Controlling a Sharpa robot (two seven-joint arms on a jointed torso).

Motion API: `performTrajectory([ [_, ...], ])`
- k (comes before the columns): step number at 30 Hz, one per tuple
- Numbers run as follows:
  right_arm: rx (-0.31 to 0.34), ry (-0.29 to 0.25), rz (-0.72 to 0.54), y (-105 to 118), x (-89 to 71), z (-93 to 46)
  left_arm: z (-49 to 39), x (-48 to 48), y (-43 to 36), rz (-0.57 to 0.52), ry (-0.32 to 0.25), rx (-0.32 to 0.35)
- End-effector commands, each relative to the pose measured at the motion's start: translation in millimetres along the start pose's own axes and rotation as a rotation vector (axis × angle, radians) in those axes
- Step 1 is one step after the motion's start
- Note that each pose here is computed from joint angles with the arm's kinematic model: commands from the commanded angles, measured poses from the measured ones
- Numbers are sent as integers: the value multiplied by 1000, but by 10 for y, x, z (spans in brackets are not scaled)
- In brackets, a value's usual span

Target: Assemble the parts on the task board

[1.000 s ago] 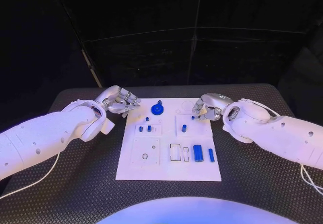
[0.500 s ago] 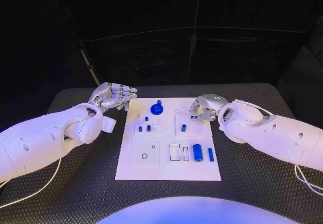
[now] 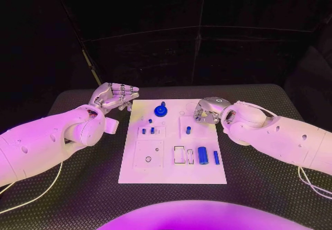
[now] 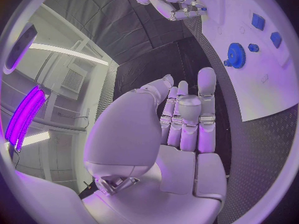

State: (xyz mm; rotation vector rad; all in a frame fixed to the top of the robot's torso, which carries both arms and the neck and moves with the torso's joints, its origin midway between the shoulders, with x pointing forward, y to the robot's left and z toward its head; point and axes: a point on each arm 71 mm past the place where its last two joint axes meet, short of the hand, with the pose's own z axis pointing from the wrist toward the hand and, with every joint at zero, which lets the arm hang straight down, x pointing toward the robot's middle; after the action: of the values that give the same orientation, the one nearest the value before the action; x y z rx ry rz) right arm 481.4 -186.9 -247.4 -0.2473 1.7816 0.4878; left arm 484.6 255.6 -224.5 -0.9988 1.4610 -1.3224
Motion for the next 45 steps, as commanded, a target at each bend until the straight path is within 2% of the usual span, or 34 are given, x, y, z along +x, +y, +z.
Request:
performTrajectory([
  [1, 8, 48, -24, -3, 41, 5, 2, -18, -20, -10, -21, 13],
  [9, 25, 104, -63, -11, 192, -39, 0, -27, -16, -9, -23, 10],
  [22, 34, 113, -102, -7, 225, -47, 0, -43, -8, -9, -22, 5],
  [45, 14, 34, -38, 63, 169, -37, 4, -48, -4, -9, -21, 5],
])
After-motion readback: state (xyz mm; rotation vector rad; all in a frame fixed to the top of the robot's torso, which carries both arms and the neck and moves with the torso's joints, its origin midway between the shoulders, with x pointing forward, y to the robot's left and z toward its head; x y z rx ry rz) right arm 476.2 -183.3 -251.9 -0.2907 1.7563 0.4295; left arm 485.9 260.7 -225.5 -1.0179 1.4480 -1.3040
